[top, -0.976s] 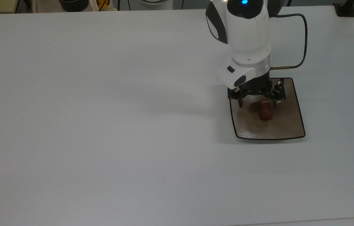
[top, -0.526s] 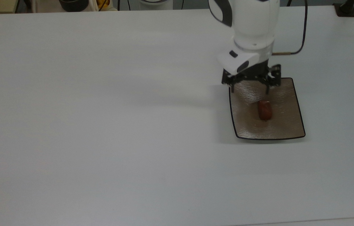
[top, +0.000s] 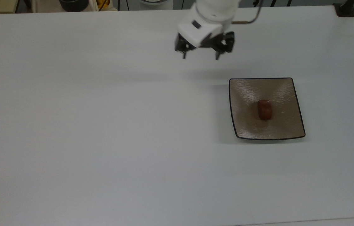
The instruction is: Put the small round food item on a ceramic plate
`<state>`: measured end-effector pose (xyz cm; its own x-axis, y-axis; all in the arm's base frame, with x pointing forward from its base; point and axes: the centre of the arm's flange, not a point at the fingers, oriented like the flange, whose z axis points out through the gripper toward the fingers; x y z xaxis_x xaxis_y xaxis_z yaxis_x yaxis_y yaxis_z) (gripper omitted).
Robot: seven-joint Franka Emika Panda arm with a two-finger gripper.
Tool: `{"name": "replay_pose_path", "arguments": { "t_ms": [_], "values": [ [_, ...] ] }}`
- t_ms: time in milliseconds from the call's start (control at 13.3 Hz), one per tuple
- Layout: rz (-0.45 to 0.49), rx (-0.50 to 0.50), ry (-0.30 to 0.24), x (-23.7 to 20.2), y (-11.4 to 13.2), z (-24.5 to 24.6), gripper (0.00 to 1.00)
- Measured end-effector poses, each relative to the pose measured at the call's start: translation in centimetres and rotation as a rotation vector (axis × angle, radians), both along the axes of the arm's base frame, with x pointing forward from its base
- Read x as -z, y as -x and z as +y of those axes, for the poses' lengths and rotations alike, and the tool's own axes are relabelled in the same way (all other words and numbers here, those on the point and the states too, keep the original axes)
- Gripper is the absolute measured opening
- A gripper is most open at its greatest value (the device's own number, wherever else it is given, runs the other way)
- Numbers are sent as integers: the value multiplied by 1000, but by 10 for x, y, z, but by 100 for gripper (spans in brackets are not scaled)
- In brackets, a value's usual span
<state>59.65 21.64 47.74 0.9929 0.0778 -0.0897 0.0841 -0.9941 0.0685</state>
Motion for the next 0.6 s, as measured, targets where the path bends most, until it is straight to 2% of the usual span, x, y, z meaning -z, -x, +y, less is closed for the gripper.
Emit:
{"name": "replay_pose_path", "arguments": {
  "t_ms": [225, 526, 601],
  "values": [
    [-16, 44, 18, -27, 21, -50, 100],
    [-67, 130, -96, -64, 55, -103, 100],
    [-69, 140, -107, -65, 57, -108, 100]
  ]
}}
